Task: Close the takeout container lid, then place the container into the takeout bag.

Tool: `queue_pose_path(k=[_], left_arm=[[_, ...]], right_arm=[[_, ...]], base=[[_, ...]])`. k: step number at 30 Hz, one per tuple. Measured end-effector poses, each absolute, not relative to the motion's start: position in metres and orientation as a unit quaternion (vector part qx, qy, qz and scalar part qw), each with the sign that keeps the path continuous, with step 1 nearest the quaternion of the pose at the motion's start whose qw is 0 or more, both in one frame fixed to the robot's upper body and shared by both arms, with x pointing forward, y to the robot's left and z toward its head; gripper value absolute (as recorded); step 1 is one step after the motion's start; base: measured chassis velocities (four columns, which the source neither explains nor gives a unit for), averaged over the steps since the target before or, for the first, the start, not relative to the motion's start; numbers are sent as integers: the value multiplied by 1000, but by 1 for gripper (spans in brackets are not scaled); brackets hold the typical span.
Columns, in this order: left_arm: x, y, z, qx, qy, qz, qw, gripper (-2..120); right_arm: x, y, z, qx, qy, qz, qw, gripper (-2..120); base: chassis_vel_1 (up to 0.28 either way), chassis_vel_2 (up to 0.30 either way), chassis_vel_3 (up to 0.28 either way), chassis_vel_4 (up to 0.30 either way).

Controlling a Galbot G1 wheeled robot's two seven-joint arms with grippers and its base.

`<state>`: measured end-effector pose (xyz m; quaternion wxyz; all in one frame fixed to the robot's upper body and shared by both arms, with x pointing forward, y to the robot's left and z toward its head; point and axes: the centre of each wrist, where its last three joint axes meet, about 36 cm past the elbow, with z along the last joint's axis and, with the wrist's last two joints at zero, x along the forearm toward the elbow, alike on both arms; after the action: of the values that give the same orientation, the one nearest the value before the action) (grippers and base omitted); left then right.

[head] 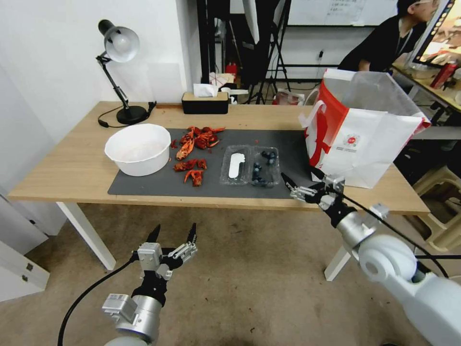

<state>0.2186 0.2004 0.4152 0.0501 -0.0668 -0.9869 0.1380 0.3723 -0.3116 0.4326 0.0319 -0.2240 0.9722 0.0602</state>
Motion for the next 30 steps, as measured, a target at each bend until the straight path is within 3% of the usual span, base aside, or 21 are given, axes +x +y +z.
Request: queue_pose_path(k=[7,15,30], left_arm=[[220,201,413,-68,-987,137,51,100],[221,201,412,-70,-986,139,52,100],[223,202,408,-69,-986,143,54,100]], right_arm=[[328,-311,411,-172,981,47,71,100],[283,-302,382,-129,987,63,77,100],[263,-281,358,-104,990,75,58,100]], base=[[0,0,0,0],[0,0,0,0],[0,0,0,0]])
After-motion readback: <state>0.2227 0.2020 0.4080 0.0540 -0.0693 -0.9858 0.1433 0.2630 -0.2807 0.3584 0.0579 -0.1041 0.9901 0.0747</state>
